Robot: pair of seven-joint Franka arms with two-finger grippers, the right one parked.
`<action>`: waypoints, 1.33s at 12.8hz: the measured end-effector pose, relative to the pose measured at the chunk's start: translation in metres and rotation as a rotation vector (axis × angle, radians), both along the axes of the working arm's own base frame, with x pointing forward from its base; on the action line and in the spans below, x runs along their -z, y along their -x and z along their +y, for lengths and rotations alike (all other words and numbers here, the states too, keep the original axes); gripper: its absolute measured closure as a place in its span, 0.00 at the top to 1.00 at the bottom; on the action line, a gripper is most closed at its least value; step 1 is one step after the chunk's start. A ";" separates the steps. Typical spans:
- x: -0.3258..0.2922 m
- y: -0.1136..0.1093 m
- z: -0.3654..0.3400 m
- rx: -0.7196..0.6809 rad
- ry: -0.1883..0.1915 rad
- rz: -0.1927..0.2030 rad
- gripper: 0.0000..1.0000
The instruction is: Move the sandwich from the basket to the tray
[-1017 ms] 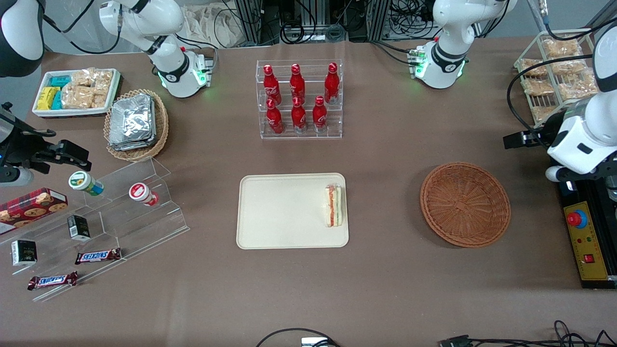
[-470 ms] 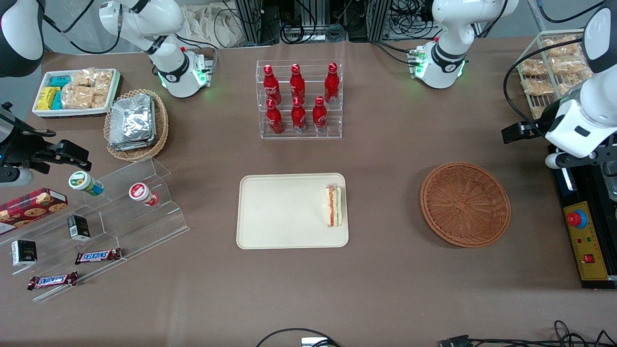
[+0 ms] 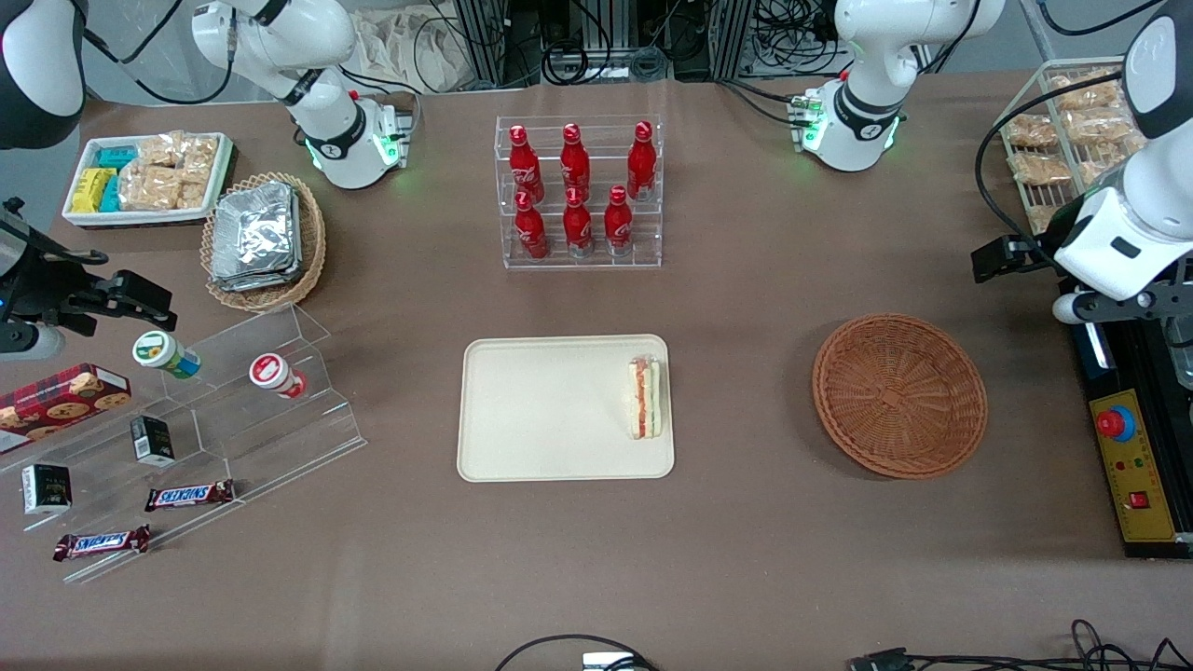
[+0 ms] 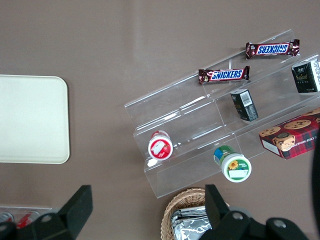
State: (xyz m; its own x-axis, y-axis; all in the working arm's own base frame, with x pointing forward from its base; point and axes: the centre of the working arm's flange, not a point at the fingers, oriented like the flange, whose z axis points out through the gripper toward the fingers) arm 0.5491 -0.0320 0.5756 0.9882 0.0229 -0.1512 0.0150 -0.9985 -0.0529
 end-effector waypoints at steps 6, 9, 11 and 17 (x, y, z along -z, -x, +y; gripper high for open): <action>-0.003 -0.005 0.000 0.094 0.015 -0.045 1.00; -0.001 -0.005 -0.001 0.095 0.016 -0.042 1.00; -0.001 -0.005 -0.002 0.097 0.016 -0.042 1.00; -0.001 -0.005 -0.002 0.094 0.015 -0.042 1.00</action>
